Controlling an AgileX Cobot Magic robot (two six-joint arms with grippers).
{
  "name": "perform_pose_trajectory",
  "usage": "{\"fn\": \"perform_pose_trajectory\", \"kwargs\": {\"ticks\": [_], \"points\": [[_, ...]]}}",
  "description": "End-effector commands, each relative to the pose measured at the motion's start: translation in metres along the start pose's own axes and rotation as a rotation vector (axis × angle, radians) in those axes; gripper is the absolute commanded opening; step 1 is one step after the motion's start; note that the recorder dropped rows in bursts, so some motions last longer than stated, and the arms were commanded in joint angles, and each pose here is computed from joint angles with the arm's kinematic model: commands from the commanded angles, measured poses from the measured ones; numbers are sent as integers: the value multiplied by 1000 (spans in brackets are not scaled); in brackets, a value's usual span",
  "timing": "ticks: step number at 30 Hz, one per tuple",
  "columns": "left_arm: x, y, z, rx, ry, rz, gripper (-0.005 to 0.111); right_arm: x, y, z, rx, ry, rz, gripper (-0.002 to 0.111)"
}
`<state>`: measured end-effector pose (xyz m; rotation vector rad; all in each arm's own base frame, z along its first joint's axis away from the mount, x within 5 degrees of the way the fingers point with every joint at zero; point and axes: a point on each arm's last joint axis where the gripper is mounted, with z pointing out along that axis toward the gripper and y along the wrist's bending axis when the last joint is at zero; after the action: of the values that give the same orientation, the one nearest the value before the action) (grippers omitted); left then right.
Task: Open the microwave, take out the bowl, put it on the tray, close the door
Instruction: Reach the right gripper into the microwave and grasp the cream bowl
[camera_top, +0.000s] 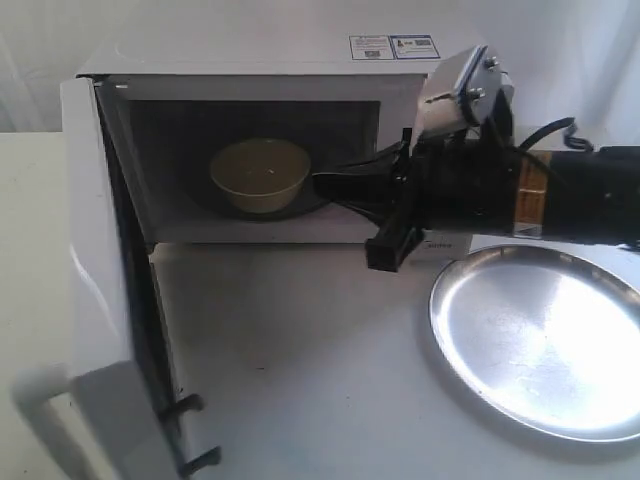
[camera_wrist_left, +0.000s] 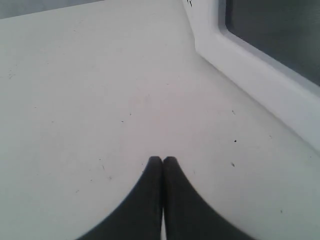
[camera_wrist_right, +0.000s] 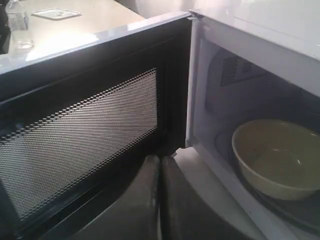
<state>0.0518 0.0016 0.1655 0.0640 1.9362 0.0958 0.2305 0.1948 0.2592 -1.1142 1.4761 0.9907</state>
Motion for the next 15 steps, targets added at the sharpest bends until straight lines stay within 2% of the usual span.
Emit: {"fn": "perform_pose_trajectory", "kwargs": {"ticks": [1, 5, 8, 9, 15], "points": [[-1, 0, 0, 6, -4, -8, 0, 16, 1, 36, 88, -21, -15, 8], [-1, 0, 0, 6, -4, -8, 0, 29, 0, 73, 217, 73, -193, 34], [-1, 0, 0, 6, -4, -8, 0, 33, -1, 98, 210, 89, -373, 57], [-1, 0, 0, 6, -4, -8, 0, 34, -2, 107, 207, 87, -392, 62], [-1, 0, 0, 6, -4, -8, 0, 42, -32, 148, 267, 150, -371, 62]]}}
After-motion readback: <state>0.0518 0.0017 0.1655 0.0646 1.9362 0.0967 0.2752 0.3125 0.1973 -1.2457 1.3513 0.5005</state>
